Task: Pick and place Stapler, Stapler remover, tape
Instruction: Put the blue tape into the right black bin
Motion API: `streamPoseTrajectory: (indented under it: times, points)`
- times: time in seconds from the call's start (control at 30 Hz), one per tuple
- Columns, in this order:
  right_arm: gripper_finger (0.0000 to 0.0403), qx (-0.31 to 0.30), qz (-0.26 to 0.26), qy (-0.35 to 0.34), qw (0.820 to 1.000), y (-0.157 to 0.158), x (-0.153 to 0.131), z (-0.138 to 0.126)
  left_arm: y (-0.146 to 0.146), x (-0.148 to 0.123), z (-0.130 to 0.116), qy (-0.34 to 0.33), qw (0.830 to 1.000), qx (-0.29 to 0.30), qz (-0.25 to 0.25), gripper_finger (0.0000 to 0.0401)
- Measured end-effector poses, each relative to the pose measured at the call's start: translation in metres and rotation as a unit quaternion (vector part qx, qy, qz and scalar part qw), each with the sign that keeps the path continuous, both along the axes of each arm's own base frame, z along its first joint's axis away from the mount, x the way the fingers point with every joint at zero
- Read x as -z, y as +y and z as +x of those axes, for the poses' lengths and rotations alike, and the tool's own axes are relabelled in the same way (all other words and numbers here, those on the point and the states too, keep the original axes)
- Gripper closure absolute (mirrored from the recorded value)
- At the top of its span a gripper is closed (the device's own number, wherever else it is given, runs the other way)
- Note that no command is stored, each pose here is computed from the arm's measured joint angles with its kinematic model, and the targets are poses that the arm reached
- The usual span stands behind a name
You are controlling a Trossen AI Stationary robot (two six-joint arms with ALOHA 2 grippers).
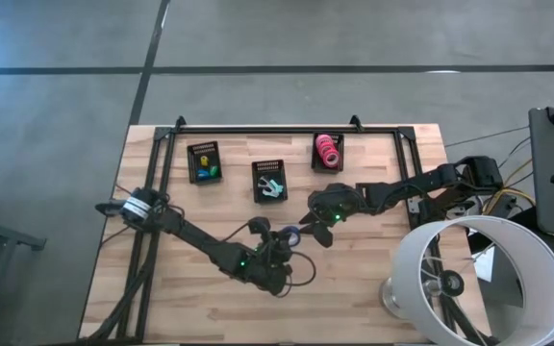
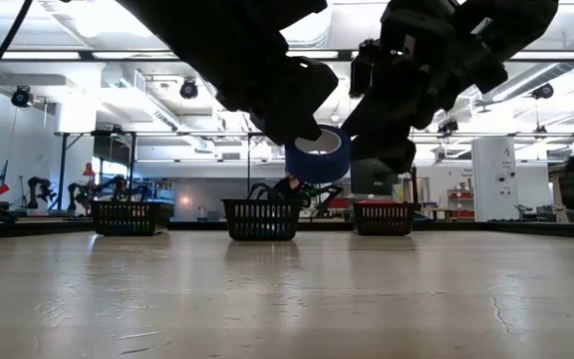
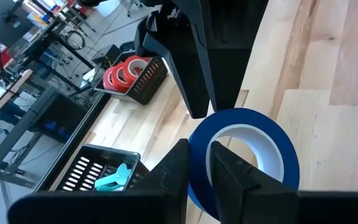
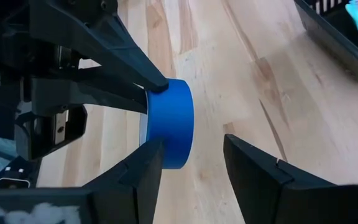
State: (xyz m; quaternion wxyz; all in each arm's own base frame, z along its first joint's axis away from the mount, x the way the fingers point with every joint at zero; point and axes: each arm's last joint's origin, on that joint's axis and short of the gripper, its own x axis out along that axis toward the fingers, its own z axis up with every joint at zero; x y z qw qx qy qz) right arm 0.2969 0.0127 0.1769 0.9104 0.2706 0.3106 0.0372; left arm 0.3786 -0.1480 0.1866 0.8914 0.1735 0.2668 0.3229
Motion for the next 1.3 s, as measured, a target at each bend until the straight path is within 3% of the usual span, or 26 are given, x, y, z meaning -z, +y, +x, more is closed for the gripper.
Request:
streamPoseTrajectory:
  times: [0.6, 0.77, 1.13, 1.3]
  points:
    - [0.0234, -0.002, 0.001, -0.007, 1.0, 0.0, -0.002, 0.001, -0.006, 0.003, -0.007, -0.003, 1.0, -0.008, -0.016, 0.0348]
    - [0.0234, -0.001, 0.0, -0.007, 1.0, 0.0, -0.002, 0.001, 0.0, 0.001, -0.005, -0.027, 0.999, -0.041, 0.01, 0.0348]
    - [0.0234, 0.006, -0.005, -0.032, 0.999, 0.0, -0.006, 0.004, 0.01, -0.006, 0.006, -0.089, 0.994, -0.065, -0.013, 0.0348]
    - [0.0234, 0.006, -0.005, -0.034, 0.999, 0.0, -0.006, 0.004, 0.011, -0.008, 0.006, -0.101, 0.991, -0.086, 0.01, 0.0348]
